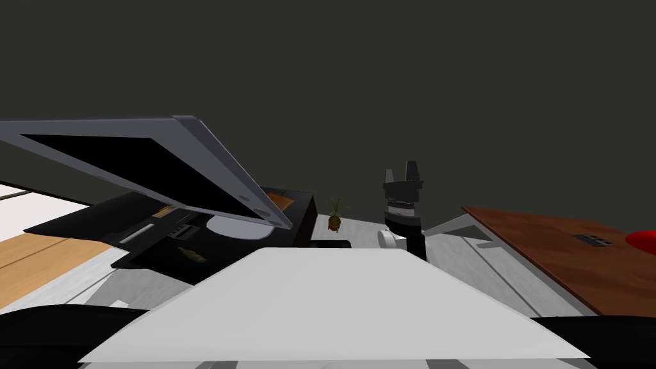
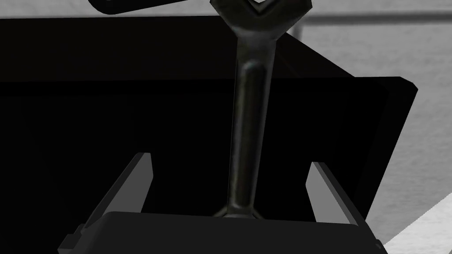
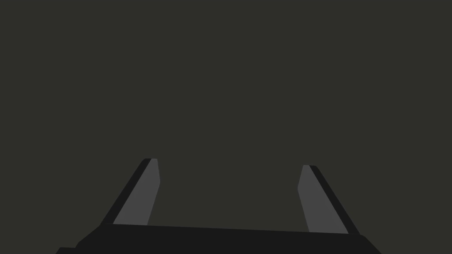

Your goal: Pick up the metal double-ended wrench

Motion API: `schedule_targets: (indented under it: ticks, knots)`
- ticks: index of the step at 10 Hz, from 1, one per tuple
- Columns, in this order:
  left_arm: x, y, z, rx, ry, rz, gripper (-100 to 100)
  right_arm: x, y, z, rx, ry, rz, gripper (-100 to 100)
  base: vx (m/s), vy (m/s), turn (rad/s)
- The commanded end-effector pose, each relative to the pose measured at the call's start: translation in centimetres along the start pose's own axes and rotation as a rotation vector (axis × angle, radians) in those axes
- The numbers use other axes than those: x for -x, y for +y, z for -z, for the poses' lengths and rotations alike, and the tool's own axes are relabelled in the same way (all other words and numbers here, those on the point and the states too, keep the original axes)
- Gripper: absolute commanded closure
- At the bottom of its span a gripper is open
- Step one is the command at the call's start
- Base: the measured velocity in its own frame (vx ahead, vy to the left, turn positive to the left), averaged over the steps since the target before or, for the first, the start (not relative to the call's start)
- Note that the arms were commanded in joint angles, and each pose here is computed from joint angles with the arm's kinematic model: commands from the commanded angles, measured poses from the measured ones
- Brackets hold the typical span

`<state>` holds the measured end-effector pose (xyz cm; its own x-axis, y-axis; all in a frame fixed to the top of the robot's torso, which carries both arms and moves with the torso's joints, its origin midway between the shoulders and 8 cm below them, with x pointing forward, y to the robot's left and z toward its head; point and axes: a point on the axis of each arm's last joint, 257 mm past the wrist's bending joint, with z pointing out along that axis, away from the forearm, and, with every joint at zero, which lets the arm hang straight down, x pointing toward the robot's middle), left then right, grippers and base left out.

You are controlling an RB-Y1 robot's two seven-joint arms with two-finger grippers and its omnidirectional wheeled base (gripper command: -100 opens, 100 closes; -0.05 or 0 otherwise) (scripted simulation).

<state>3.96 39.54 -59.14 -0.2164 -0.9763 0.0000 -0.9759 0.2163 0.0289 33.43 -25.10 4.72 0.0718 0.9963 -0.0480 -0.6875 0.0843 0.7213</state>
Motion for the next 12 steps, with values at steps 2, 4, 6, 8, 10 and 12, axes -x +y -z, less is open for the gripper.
schedule_targets:
  ticks: [2, 4, 6, 8, 10, 12]
  knots:
    - [-0.8, -0.2, -1.1, -0.002, 0.001, 0.007, -100, 0.0, 0.0, 0.0, 0.000, 0.000, 0.000, 0, -0.015, 0.015, -0.050]
    - [-0.6, -0.1, -0.9, -0.002, 0.000, 0.006, 100, 0.0, 0.0, 0.0, 0.000, 0.000, 0.000, 0, -0.002, 0.002, -0.007]
    - [-0.6, 0.2, -0.9, 0.004, 0.001, 0.011, 100, 0.0, 0.0, 0.0, 0.000, 0.000, 0.000, 0, -0.001, -0.001, 0.006]
    - [-0.6, 0.2, -0.9, 0.003, 0.001, 0.011, 100, 0.0, 0.0, 0.0, 0.000, 0.000, 0.000, 0, 0.000, 0.000, 0.000]
    - [0.0, 0.0, -0.1, -0.001, -0.001, 0.000, 100, 0.0, 0.0, 0.0, 0.000, 0.000, 0.000, 0, 0.007, -0.006, 0.035]
    - [0.7, 0.1, 0.9, 0.000, -0.001, -0.008, 100, 0.0, 0.0, 0.0, 0.000, 0.000, 0.000, 0, 0.021, -0.026, 0.076]
